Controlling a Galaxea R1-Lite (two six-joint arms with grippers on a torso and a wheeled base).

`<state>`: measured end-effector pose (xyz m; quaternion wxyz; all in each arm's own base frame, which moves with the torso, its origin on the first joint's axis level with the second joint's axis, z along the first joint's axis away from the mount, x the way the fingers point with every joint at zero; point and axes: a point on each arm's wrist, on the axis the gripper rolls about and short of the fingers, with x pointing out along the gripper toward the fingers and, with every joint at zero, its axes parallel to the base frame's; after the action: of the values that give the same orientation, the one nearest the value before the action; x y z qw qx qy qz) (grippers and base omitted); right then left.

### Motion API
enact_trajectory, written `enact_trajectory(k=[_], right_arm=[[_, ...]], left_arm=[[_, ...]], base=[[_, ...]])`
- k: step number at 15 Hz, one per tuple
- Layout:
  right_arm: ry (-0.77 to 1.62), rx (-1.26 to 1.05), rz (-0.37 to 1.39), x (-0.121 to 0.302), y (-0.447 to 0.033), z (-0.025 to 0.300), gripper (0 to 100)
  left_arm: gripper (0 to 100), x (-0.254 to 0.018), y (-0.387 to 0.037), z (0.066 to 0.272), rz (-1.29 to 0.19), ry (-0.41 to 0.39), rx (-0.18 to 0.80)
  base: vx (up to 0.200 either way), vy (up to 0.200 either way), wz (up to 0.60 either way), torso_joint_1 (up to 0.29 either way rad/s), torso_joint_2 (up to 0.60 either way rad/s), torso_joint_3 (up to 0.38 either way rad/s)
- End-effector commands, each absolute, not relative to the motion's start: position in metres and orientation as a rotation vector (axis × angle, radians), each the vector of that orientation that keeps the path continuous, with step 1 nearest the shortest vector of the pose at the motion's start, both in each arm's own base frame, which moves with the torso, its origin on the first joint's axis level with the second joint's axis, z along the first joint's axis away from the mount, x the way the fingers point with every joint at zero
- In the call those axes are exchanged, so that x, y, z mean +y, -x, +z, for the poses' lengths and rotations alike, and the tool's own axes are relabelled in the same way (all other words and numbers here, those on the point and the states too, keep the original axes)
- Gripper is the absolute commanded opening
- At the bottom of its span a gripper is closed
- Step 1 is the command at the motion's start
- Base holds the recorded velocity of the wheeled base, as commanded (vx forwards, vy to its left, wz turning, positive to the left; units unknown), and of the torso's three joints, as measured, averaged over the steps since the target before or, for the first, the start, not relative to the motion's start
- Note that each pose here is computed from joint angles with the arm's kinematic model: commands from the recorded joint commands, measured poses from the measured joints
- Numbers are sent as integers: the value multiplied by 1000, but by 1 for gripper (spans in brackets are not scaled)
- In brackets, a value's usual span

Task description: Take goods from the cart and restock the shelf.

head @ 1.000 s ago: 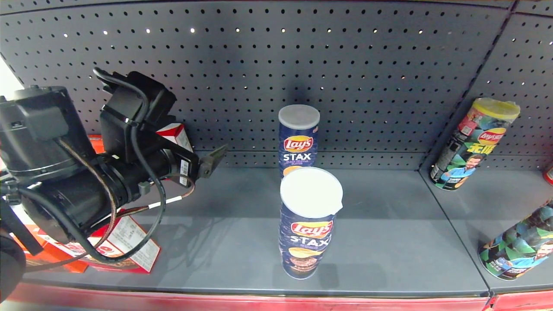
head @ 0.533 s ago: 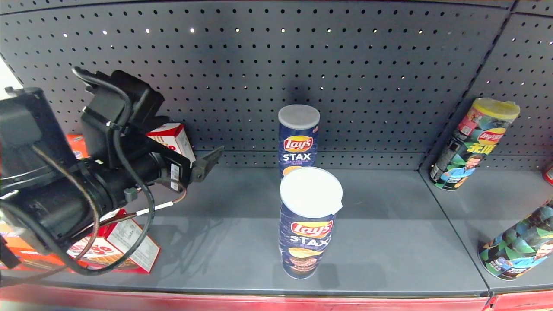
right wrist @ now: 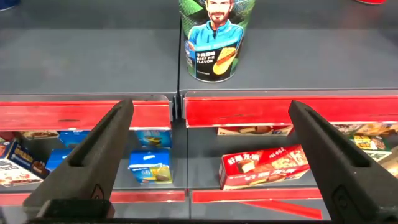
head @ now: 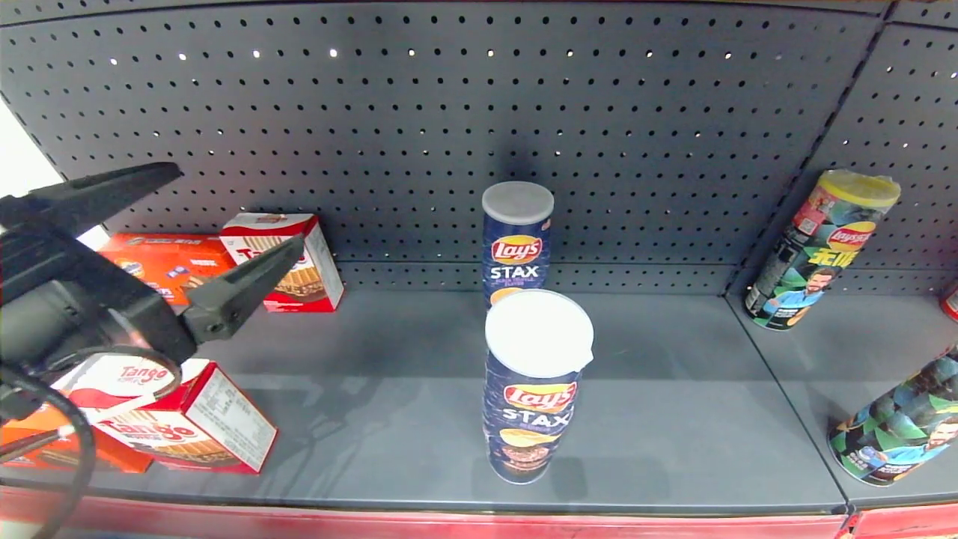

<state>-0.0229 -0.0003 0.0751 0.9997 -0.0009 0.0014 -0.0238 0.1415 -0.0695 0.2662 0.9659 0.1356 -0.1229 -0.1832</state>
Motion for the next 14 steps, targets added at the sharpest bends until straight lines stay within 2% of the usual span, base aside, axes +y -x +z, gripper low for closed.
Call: enact_trajectory(k=[1,2,3,5,6,8,10,13,14], right_arm=[[3,3,-48,0,23,75,100],[3,3,-48,0,23,75,100],[3,3,-48,0,23,75,100],[3,3,-48,0,23,75,100],[3,3,-48,0,23,75,100],[3,3,-48,0,23,75,100],[3,3,-48,0,23,75,100],[3,3,-48,0,23,75,100],[3,3,-48,0,23,75,100]], left_arm=[[100,-40,-90,248,-278,-235,-291],[100,-28,-65,233,-256,-221,-318],[100,-21,-52,227,-242,-212,-345],[100,-3,-22,193,-85,-195,-338],[100,-1,-16,174,-51,-165,-318],[100,0,-6,141,-59,-171,-281],[100,-1,8,113,-105,-181,-168],[100,-2,22,82,-121,-163,-50],[100,-2,23,83,-103,-161,-79]], base=[[0,0,0,0,0,0],[0,0,0,0,0,0],[0,0,0,0,0,0],[0,0,0,0,0,0],[0,0,0,0,0,0],[0,0,0,0,0,0],[0,0,0,0,0,0],[0,0,0,0,0,0],[0,0,0,0,0,0]])
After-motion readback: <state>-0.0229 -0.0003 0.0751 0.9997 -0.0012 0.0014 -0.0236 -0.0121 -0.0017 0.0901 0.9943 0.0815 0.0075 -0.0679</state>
